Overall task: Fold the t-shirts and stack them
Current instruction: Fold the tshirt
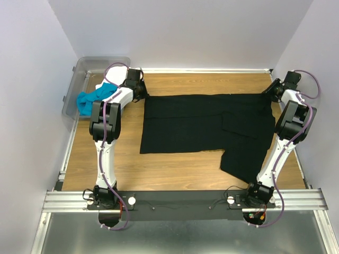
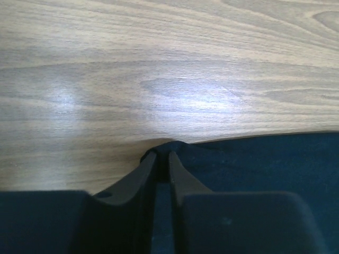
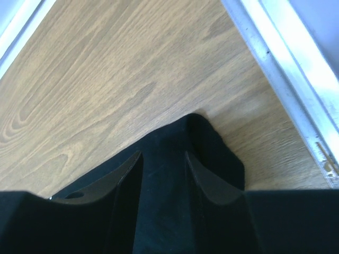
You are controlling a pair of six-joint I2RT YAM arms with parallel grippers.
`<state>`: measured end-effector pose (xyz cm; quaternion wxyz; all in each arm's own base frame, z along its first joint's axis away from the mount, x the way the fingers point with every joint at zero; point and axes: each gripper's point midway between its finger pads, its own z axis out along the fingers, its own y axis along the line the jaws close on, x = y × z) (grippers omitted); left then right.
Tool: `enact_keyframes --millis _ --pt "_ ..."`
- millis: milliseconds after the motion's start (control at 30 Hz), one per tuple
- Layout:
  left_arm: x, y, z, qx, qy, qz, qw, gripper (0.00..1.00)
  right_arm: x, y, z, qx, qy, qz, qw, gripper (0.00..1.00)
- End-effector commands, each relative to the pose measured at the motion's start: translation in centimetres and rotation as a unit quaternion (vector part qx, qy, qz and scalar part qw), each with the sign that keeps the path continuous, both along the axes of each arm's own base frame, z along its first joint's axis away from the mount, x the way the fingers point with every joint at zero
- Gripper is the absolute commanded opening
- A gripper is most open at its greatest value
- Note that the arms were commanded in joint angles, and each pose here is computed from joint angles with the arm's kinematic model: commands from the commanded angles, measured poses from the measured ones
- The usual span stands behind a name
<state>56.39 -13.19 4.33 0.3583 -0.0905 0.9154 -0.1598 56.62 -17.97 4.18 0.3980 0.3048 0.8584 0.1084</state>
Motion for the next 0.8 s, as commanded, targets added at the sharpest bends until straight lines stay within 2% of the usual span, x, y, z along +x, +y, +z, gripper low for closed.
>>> enact_keyframes --millis 0,33,67,200,767 --pt "0.6 -0.1 1.1 0.000 -0.013 -0.005 1.000 0.14 0.9 -1.8 3.1 -0.043 -0.020 -0.019 0.999 0.45" --pt "0.7 0.0 1.3 0.002 -0.015 -0.004 1.000 0.12 1.0 -2.0 3.4 -0.050 -0.023 -0.019 0.998 0.45" --pt "0.7 0.1 1.4 0.006 -0.016 -0.001 1.000 0.06 1.1 -2.3 3.3 -0.055 -0.021 -0.023 0.998 0.45" --pt "0.8 0.5 1.4 0.016 -0.017 0.001 1.000 0.00 1.3 -3.2 3.7 -0.074 -0.021 -0.037 0.996 0.45" --pt "1.3 0.9 0.8 0.023 -0.015 -0.003 1.000 0.00 1.9 -2.8 -0.7 -0.053 0.002 -0.021 0.998 0.41"
